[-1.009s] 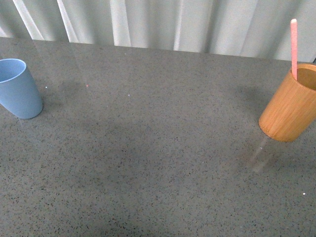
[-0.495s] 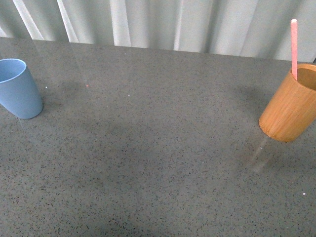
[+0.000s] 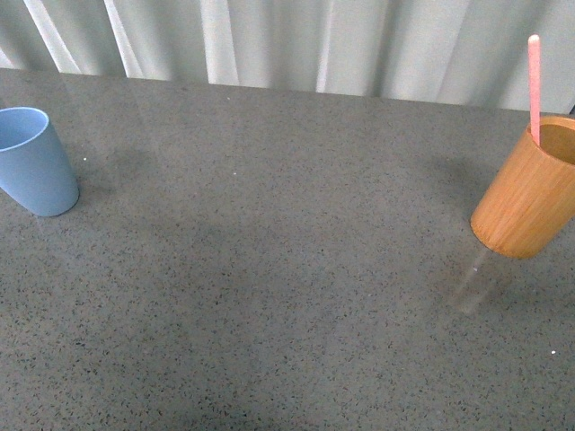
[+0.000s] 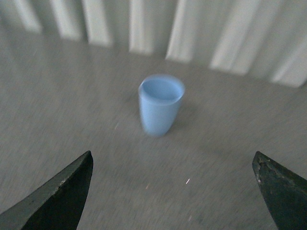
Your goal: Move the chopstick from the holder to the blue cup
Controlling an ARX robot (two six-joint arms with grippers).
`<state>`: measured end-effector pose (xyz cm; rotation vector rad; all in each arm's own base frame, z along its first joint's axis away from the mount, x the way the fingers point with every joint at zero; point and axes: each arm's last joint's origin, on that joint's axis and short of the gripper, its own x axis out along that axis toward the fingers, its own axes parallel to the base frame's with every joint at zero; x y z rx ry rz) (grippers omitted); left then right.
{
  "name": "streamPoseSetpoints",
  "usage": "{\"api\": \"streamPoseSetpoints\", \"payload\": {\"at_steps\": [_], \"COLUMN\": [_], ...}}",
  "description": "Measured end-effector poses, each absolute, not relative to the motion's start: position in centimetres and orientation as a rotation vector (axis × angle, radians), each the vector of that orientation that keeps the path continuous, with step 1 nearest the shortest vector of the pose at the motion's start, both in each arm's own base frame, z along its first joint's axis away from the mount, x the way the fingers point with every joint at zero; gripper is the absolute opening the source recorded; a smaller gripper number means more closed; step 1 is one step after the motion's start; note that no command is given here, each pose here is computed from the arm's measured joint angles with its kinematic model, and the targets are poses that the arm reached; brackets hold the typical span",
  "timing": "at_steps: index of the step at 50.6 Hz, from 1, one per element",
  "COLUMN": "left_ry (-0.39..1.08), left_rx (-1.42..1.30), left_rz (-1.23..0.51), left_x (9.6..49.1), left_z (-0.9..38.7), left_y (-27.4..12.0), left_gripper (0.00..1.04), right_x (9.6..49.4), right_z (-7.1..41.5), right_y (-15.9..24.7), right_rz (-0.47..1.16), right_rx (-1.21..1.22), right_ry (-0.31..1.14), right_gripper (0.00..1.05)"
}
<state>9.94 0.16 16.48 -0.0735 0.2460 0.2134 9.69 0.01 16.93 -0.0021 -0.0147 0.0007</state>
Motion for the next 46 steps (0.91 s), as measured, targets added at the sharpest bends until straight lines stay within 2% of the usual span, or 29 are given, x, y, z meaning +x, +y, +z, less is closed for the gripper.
{"api": "streamPoseSetpoints", "payload": {"at_steps": [5, 13, 18, 24, 30, 46], "left_ry": [0.356, 0.332, 0.419, 0.596, 0.674, 0.720], "left_rx": [-0.102, -0.106, -0.058, -0.002, -0.006, 0.001], "left_rz": [0.263, 0.257, 0.221, 0.199, 0.201, 0.228], "left_x": [10.7, 12.6, 15.3, 19.8, 23.3, 30.3], "left_z": [16.0, 17.9, 19.2, 19.2, 19.3, 19.6], "left_y": [0.4, 0.9, 1.6, 2.9, 4.2, 6.3], "left_gripper": [0.98, 0.98, 0.98, 0.98, 0.98, 0.98], "right_x": [9.7, 9.7, 9.7, 9.7, 9.7, 9.7], "right_z": [16.9, 16.9, 16.9, 16.9, 16.9, 16.9], "right_y": [0.0, 0.0, 0.0, 0.0, 0.0, 0.0], "right_rz": [0.002, 0.002, 0.001, 0.002, 0.002, 0.002], "right_rx": [-0.002, -0.002, -0.002, -0.002, -0.002, -0.002], "right_ry": [-0.015, -0.015, -0.015, -0.015, -0.015, -0.015], "right_gripper": [0.95, 0.95, 0.95, 0.95, 0.95, 0.95]}}
